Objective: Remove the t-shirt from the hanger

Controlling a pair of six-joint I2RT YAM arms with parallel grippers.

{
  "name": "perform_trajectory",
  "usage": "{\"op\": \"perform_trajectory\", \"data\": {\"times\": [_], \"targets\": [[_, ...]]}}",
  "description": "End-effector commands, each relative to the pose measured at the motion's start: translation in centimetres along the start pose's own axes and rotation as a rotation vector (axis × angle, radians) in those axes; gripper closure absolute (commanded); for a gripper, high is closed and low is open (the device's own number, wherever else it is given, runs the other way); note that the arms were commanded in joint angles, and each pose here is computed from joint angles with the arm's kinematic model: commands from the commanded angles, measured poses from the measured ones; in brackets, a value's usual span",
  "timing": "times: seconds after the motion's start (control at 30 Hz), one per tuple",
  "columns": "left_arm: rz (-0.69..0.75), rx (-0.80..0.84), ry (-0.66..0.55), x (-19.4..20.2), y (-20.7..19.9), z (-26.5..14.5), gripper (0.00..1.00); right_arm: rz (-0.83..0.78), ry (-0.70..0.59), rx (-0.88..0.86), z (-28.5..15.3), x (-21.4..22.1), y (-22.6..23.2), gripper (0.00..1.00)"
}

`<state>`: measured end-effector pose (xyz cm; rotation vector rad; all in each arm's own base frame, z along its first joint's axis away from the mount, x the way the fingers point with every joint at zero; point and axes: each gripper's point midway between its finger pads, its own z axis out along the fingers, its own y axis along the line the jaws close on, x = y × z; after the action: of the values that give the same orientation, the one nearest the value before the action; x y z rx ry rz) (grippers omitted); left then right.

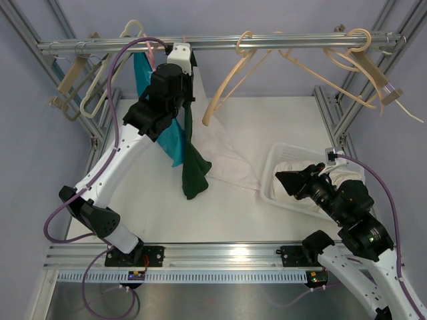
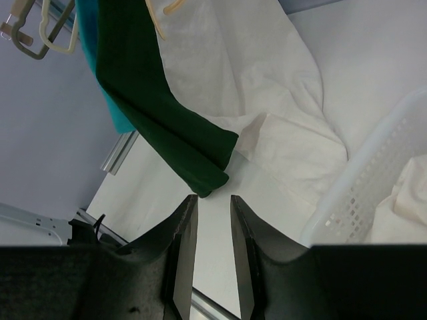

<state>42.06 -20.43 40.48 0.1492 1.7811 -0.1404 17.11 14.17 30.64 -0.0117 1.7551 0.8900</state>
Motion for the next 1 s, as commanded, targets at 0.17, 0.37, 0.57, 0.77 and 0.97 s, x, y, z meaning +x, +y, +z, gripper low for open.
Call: {"op": "perform_trajectory", "data": {"times": [0.17, 0.37, 0.57, 0.77, 0.97], "targets": [[-0.024, -0.036, -0.099, -3.6, 0.9, -1.0, 1.0, -0.005, -0.004, -0.12, -0.4, -0.9, 2.7, 0.64], [-0.046, -0.013, -0.145, -5.4, 1.4, -3.1, 1.0, 0.012, 0.035, -0.186, 0.5, -0.3, 3.8, 0.64], [-0.085, 0.06, -0.215, -8.3, 1.0, -5.8, 1.0, 0.005, 0.037, -0.287, 0.3, -0.4, 5.6, 0.57], [-0.112, 0.131, -0.229, -8.7, 0.2, -7.2, 1.0, 0.019, 0.067, -0.333, 1.2, 0.3, 6.2, 0.45], [-0.147, 0.163, -0.21, -6.9, 0.4, -9.0, 1.0, -0.017, 0.124, -0.36, 2.3, 1.5, 8.0, 0.31]]}}
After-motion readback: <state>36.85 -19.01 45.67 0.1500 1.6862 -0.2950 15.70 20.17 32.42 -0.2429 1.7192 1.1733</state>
